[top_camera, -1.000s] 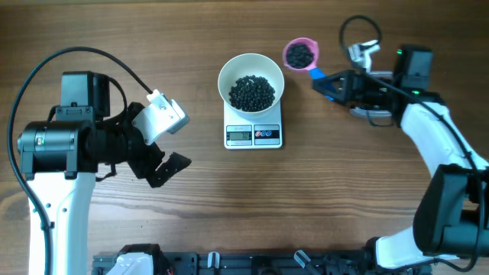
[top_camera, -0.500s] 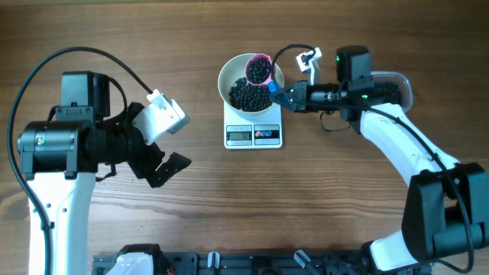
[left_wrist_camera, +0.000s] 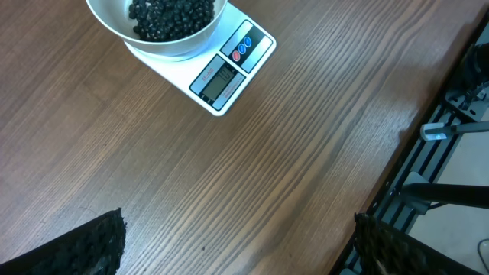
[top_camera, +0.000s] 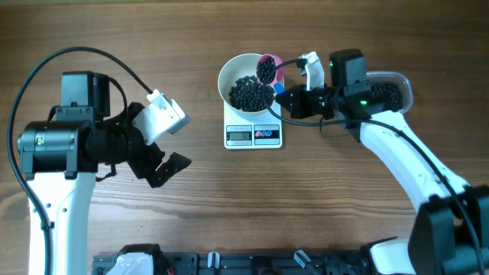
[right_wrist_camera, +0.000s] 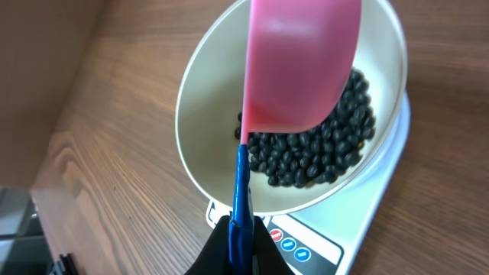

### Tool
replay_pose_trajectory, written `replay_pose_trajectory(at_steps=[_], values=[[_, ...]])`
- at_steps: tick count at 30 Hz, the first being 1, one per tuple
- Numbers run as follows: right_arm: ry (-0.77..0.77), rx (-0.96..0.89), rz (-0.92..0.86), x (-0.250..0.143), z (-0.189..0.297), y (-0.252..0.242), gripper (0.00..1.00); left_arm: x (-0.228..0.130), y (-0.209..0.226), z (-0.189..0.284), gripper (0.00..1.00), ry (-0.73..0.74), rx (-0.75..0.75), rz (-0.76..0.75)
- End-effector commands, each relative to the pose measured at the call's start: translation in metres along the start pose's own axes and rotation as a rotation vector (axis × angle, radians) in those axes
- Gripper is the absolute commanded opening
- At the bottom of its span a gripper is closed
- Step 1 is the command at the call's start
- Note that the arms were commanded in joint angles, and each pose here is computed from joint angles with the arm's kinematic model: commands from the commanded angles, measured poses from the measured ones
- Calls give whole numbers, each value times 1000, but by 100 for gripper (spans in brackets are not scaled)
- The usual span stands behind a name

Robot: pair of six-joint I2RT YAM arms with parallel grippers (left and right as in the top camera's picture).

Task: Scoop item into bowl and weigh 150g on scale
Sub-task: 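Tilt the scoop to pour the beans into the white bowl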

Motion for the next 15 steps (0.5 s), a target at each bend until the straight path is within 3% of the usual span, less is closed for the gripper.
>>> replay_pose_trajectory(at_steps=[1, 15], values=[[-41, -91, 79, 10, 18, 2, 5, 1, 0, -1, 100, -10, -15, -11], [32, -335, 343, 1, 9, -2, 5, 1, 0, -1, 100, -10, -15, -11]])
Point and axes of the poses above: each gripper's point midway between its finger pads, its own z axis back along the fingers, its own y axis along the line the jaws close on, x = y × z, the point moved 3 cm from there along z, back along the fingers, and after that the axes turned 4 degrees about z, right-handed, at the moved point
